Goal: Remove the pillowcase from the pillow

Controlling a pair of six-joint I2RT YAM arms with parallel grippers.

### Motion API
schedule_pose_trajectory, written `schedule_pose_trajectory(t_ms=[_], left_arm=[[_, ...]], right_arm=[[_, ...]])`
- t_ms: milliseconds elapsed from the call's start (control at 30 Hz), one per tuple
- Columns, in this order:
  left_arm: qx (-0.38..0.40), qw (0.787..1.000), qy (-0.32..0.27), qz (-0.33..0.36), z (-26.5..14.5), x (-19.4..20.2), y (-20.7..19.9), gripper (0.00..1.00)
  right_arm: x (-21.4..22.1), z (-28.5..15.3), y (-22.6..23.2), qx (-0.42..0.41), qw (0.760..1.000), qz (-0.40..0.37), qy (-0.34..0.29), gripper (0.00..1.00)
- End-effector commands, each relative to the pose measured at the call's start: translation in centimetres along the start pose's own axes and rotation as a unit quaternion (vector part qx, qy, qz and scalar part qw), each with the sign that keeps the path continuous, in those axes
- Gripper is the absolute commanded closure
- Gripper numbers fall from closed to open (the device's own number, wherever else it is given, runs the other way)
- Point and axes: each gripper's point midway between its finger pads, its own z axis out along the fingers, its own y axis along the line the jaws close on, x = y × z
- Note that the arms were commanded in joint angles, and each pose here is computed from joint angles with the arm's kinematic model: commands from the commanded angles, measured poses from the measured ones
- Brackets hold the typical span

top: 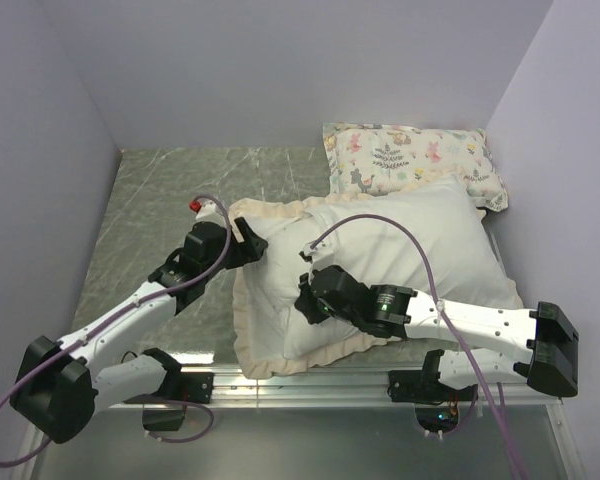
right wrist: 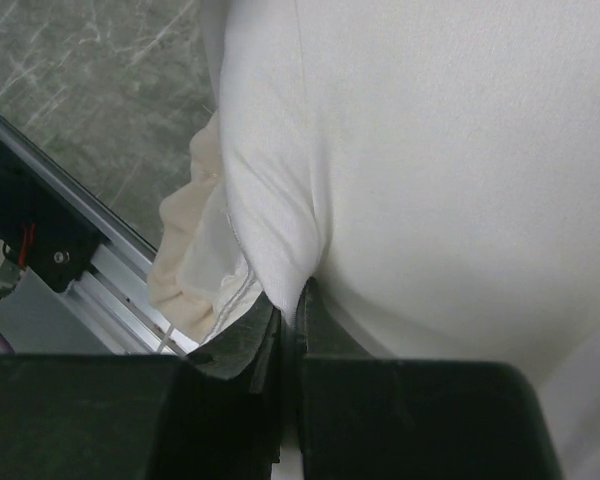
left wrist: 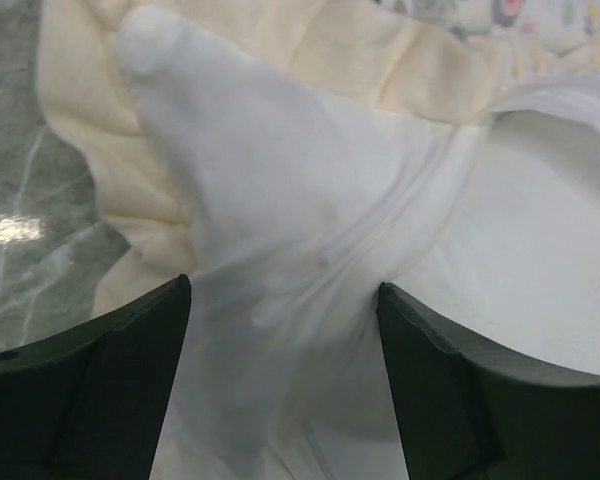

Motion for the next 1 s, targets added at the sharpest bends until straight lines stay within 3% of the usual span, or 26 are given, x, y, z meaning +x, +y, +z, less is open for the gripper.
schedule_pose_trajectory(t_ms=[0,100,200,233,333,433,600,733,800,833,900,933,967], left_arm=[[-0.077,0.997,-0.025,0.010,0.6,-0.2,3.2,0.20],[-0.158,0.985,-0.066,-0.001,0.5,-1.5,6.1,0.29],[-0.180,0.978,-0.104,-0.020,0.4,-3.3,7.1,0.44],[-0.183,0.976,-0.116,-0.026,0.4,-4.2,7.1,0.58],[-0.195,0.969,-0.142,-0.043,0.7,-6.5,7.6,0.83],[-0.213,0.965,-0.143,-0.047,2.2,-7.5,8.7,1.00],[-0.209,0.967,-0.130,-0.072,4.6,-7.7,10.5,1.00],[-0.162,0.976,-0.110,-0.092,6.3,-6.6,11.4,1.00],[-0.080,0.987,-0.104,-0.090,6.8,-6.2,9.1,0.88],[-0.056,0.990,-0.098,-0.083,7.0,-6.0,8.4,0.72],[-0.001,0.994,-0.077,-0.076,7.1,-5.6,6.3,0.56],[0.018,0.994,-0.079,-0.076,6.9,-5.9,5.5,0.41],[0.027,0.994,-0.079,-0.076,6.8,-5.9,5.1,0.33]], right_arm=[[-1.2,-0.7,0.3,0.006,1.000,0.006,-0.013,1.00],[-1.0,-1.0,0.0,0.006,1.000,0.009,-0.013,1.00],[-0.5,-1.3,-0.4,0.006,1.000,0.014,-0.012,1.00],[-0.2,-1.4,-0.6,0.009,1.000,0.015,-0.011,1.00],[0.3,-1.9,-0.8,0.004,1.000,0.016,-0.009,1.00],[0.4,-2.6,-0.9,-0.004,1.000,0.023,-0.015,1.00],[-0.2,-4.0,-1.0,-0.013,0.999,0.036,-0.034,1.00],[-1.6,-5.0,-1.0,-0.016,0.997,0.050,-0.061,1.00],[-2.7,-5.4,-0.7,-0.019,0.996,0.052,-0.074,1.00],[-3.8,-5.8,-0.1,-0.026,0.994,0.056,-0.086,1.00],[-5.0,-5.9,0.6,-0.032,0.994,0.052,-0.096,1.00],[-6.9,-6.5,1.8,-0.052,0.990,0.056,-0.114,1.00],[-7.1,-6.2,2.8,-0.073,0.991,0.042,-0.107,1.00]])
